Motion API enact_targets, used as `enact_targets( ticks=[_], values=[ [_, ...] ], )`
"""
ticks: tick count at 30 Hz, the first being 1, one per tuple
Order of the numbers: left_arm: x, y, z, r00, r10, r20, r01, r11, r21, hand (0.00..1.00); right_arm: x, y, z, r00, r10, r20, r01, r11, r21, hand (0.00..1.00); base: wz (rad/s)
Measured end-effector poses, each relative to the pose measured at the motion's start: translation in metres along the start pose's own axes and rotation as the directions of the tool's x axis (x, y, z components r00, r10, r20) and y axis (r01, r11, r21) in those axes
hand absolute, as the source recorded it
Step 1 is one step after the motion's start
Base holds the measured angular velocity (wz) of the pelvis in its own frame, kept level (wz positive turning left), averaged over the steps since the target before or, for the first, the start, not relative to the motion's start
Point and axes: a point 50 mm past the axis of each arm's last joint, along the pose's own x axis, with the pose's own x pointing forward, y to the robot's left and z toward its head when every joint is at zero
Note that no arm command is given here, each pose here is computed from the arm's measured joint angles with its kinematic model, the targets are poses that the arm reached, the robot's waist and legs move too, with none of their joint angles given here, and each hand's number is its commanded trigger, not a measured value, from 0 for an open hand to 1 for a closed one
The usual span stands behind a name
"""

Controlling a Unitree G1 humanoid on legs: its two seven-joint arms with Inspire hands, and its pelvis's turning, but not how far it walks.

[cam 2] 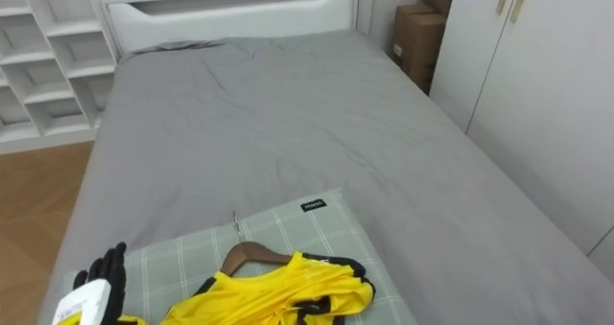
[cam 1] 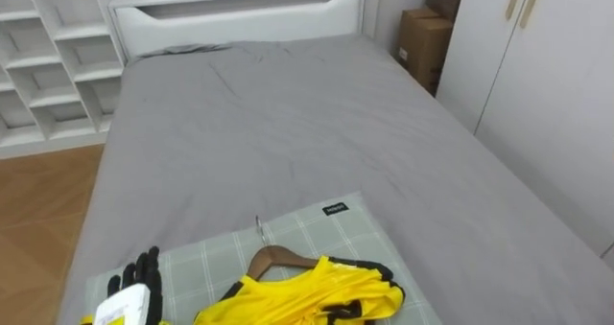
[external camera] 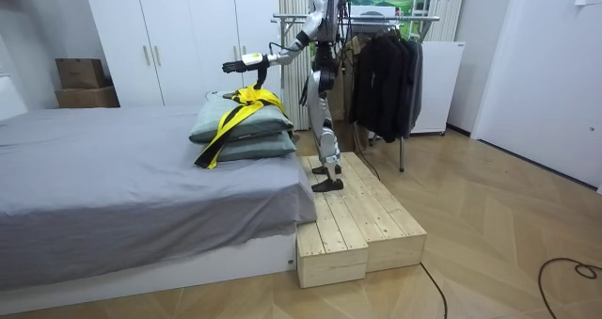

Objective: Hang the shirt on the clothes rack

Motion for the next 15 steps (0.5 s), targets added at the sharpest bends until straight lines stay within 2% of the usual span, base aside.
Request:
enact_targets(
  ticks=[4, 10, 12, 15],
  values=[
    [0.013, 0.01, 0.008, 0.999, 0.028, 0.034, -0.028, 0.999, 0.014, 0.0, 0.0, -0.002, 0.003, 1.0, -0.005, 0.005, 0.005, 1.0, -0.006, 0.0, 0.0],
    [0.041, 0.036, 0.022, 0.991, 0.103, 0.089, -0.106, 0.994, 0.025, 0.0, 0.0, -0.008, 0.009, 0.999, -0.032, 0.011, 0.032, 0.999, 0.001, 0.0, 0.06],
    [0.052, 0.043, 0.029, 0.988, 0.118, 0.095, -0.121, 0.992, 0.025, 0.0, -0.002, -0.015, 0.008, 0.999, -0.052, -0.001, 0.052, 0.999, -0.01, 0.0, -0.02],
    [0.058, 0.048, 0.032, 0.987, 0.12, 0.107, -0.124, 0.991, 0.039, 0.0, -0.006, -0.027, 0.004, 0.995, -0.092, -0.041, 0.09, 0.994, -0.053, 0.0, 0.0]
  ],
)
